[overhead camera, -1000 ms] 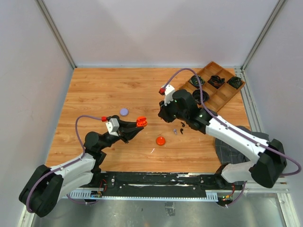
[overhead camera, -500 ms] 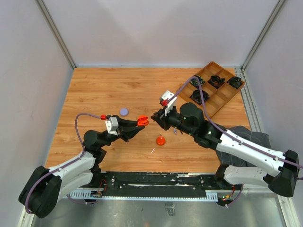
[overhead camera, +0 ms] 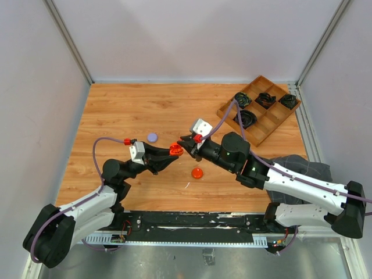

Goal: Insert the wireless bluetooth earbuds into the charging case
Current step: Place the earbud in the charging case.

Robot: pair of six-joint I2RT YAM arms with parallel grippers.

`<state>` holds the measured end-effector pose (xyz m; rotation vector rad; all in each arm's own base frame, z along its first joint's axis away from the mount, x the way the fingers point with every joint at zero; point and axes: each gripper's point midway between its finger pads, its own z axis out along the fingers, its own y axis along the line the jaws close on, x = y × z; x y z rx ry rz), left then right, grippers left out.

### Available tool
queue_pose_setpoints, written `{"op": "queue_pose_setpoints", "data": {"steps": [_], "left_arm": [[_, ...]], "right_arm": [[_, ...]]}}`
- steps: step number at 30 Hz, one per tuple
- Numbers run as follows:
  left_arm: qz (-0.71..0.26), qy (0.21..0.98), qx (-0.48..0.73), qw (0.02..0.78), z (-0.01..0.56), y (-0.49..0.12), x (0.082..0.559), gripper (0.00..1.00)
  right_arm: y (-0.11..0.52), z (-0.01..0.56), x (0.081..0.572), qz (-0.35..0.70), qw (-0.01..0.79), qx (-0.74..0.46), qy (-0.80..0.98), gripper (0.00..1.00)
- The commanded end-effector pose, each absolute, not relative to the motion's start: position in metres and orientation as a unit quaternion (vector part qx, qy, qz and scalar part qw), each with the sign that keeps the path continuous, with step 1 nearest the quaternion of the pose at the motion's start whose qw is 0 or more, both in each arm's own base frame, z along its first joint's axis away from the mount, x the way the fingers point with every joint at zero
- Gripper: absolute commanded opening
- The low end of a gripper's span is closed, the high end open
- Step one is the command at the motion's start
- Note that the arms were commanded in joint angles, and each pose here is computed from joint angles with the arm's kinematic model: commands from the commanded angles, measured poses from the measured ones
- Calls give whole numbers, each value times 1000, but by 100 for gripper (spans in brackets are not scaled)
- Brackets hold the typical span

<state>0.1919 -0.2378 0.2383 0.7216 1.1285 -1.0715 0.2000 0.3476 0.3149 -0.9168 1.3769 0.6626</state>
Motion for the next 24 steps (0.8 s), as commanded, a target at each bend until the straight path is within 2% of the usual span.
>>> {"op": "queue_pose_setpoints", "data": {"steps": [1, 24], "left_arm": [[-485, 482, 312, 660, 257, -237, 191, 0], [-528, 473, 277, 648, 281, -236, 183, 0]], "right_arm": [[359, 324, 190, 285, 655, -421, 559, 12], [367, 308, 183, 231, 667, -456, 542, 12]]}}
